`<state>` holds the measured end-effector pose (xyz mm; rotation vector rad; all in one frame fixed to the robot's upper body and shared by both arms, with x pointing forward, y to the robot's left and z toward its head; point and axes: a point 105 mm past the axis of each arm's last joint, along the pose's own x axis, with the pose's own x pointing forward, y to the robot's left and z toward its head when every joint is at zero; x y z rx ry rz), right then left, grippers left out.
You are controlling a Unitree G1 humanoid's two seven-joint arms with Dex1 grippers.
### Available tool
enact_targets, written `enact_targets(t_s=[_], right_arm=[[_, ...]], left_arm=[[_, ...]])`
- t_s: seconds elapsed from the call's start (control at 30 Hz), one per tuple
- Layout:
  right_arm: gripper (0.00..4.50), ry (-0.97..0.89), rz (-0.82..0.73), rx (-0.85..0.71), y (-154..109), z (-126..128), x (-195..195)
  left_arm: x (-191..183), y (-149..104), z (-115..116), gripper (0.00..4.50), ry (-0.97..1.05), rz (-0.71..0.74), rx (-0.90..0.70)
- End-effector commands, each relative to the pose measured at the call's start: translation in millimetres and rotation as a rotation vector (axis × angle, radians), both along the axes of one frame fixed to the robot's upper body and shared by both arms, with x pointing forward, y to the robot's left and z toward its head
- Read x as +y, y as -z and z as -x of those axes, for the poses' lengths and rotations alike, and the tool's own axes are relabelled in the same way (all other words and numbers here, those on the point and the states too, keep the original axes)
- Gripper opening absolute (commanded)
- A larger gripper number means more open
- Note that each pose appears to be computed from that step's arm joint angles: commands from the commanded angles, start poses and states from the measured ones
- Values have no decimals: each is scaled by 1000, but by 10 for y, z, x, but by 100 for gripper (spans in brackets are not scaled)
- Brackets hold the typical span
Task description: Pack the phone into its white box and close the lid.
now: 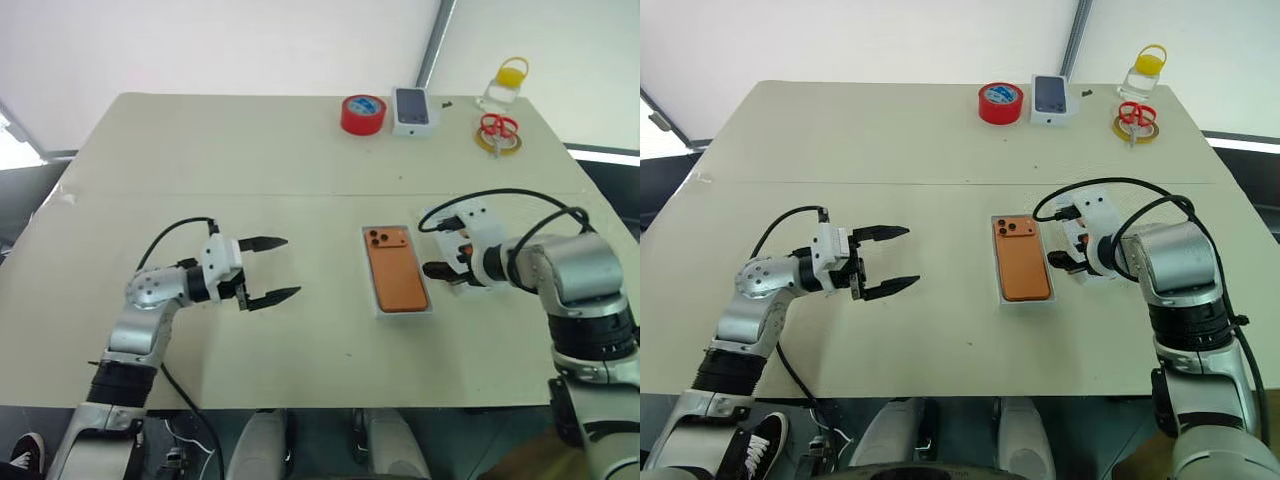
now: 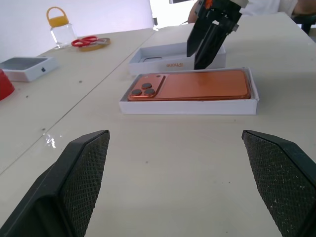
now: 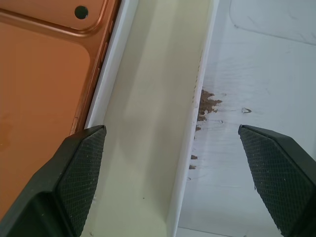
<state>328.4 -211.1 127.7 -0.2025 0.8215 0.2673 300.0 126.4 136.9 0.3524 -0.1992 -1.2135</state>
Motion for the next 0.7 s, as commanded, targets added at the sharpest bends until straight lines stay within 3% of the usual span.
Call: enact_targets(t_s=[0.03, 0.37, 0.47, 0.7], right_arm=[[449, -4, 3, -9, -43, -25, 34], [449, 90, 58, -25, -130, -217, -88], [371, 73, 57, -21, -104, -219, -30], [29, 83, 90, -27, -40, -231, -16]], left_arm=[[3, -105, 40, 450, 10, 9, -51], [-42, -98, 70, 450, -6, 28, -49], [-47, -95, 78, 450, -12, 33, -48], [-41, -100, 81, 450, -27, 39, -46]])
